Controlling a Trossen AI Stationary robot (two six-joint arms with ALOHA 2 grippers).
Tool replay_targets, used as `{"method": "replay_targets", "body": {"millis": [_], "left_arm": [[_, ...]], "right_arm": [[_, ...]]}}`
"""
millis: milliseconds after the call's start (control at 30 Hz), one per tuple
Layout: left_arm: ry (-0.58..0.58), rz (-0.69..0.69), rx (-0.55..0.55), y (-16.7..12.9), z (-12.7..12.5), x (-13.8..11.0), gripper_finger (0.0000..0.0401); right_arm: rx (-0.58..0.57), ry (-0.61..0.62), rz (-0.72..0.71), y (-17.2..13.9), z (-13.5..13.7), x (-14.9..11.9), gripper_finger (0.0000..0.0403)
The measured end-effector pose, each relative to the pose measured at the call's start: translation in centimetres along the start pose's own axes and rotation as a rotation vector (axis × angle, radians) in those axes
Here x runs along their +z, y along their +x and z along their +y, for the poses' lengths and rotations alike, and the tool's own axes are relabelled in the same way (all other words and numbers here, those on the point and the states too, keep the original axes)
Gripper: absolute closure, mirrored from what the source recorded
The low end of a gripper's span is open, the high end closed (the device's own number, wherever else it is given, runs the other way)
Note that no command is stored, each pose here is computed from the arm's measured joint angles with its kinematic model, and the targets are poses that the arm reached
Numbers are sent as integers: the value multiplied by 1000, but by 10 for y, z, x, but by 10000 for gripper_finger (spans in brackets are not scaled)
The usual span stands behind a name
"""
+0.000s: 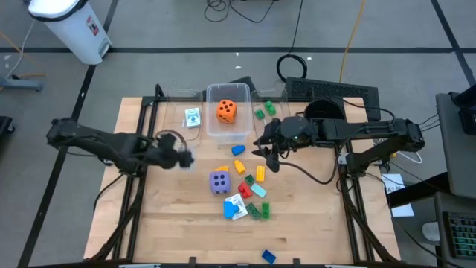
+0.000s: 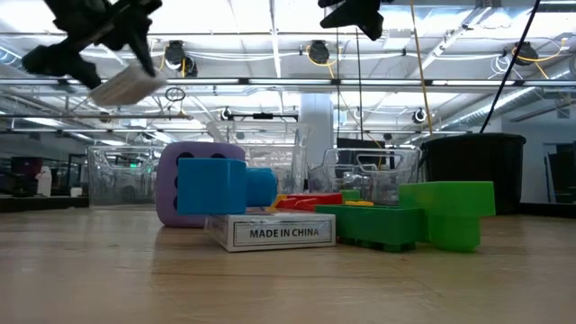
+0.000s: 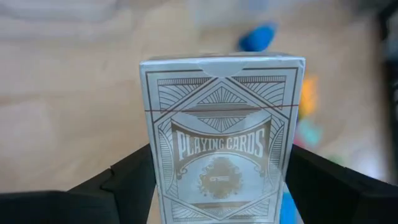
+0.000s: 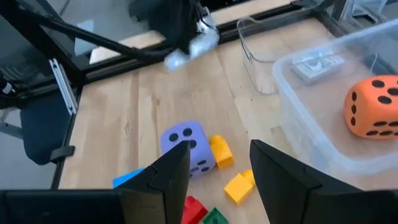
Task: Pick & Place Toys
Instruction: Put the brown deck of cards into the left transparent bin
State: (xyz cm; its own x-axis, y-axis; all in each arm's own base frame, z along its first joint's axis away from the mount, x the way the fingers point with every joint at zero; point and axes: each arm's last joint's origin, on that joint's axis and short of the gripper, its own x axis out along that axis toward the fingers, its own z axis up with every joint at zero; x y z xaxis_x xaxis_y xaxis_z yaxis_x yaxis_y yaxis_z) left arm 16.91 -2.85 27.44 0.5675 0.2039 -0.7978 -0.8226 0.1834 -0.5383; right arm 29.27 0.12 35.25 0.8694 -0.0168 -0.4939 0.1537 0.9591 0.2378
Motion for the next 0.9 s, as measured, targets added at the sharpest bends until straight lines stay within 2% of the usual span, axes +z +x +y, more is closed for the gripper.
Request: {"method": "replay_targets", "body": {"millis": [167,267,433,533,700,800,900], "left_arm": [[-108,-219,-193,-20,-4,19,102],[-120,-330,-268,-26,-9,31,102],[-87,-408,-271,-40,-16,56,102],[-42,-440,-211,-53,-22,75,102],[5,-436,-17,-74,-27,109,102],[30,-383,128,-79,-28,130,102],[34,-330,227,-76,-32,153,102]], "right_arm": [[-19,-44,72,0,-2,-7,243],[-30,-60,118,-1,-3,-11,243],[-34,-67,132,-1,-4,-13,243],[-30,-69,113,0,-4,-11,243],[-31,-53,50,0,-7,-4,243],[-35,-24,16,0,-10,0,243],[-45,3,-13,0,-14,4,243]]}}
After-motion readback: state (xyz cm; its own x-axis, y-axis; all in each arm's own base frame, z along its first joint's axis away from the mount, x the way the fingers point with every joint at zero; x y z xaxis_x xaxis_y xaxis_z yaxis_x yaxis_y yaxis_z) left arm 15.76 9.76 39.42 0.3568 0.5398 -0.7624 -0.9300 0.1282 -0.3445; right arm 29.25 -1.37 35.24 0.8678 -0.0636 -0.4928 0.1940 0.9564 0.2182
